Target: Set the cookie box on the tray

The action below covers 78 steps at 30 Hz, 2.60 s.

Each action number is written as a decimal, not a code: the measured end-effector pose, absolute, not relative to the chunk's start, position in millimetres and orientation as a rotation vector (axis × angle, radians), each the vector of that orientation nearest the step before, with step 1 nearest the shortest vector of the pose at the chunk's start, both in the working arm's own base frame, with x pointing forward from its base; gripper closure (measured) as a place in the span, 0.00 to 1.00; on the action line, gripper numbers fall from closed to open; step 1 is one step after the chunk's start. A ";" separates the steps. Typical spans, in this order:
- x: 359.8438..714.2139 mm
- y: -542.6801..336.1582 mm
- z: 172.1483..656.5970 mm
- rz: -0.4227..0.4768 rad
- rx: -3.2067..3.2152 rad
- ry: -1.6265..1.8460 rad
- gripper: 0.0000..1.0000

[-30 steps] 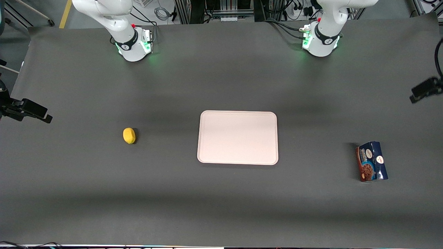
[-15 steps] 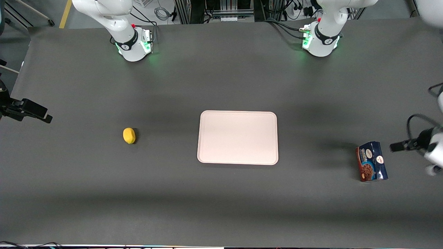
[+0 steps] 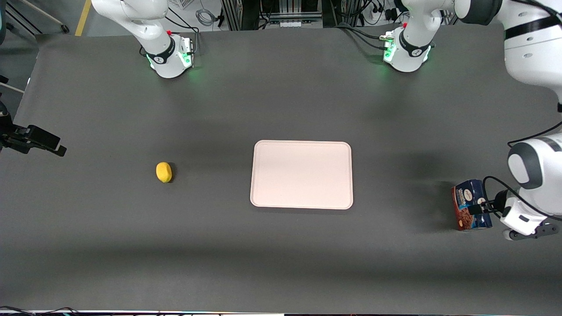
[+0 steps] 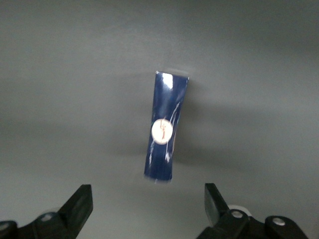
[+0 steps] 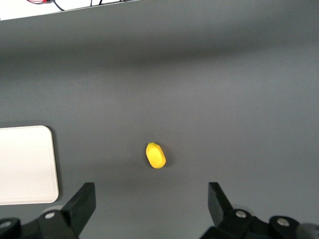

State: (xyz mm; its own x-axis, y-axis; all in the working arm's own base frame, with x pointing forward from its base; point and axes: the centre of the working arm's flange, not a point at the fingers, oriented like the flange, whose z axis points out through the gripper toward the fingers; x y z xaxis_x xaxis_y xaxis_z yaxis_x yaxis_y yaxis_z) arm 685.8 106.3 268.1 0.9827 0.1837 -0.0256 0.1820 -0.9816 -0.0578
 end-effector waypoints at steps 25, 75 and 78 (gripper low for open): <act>686.1 99.4 273.8 -0.001 -3.083 -0.292 0.78; 600.2 -308.6 282.3 0.214 -3.176 -0.027 0.78; 594.9 -309.5 273.2 0.212 -3.176 -0.017 0.78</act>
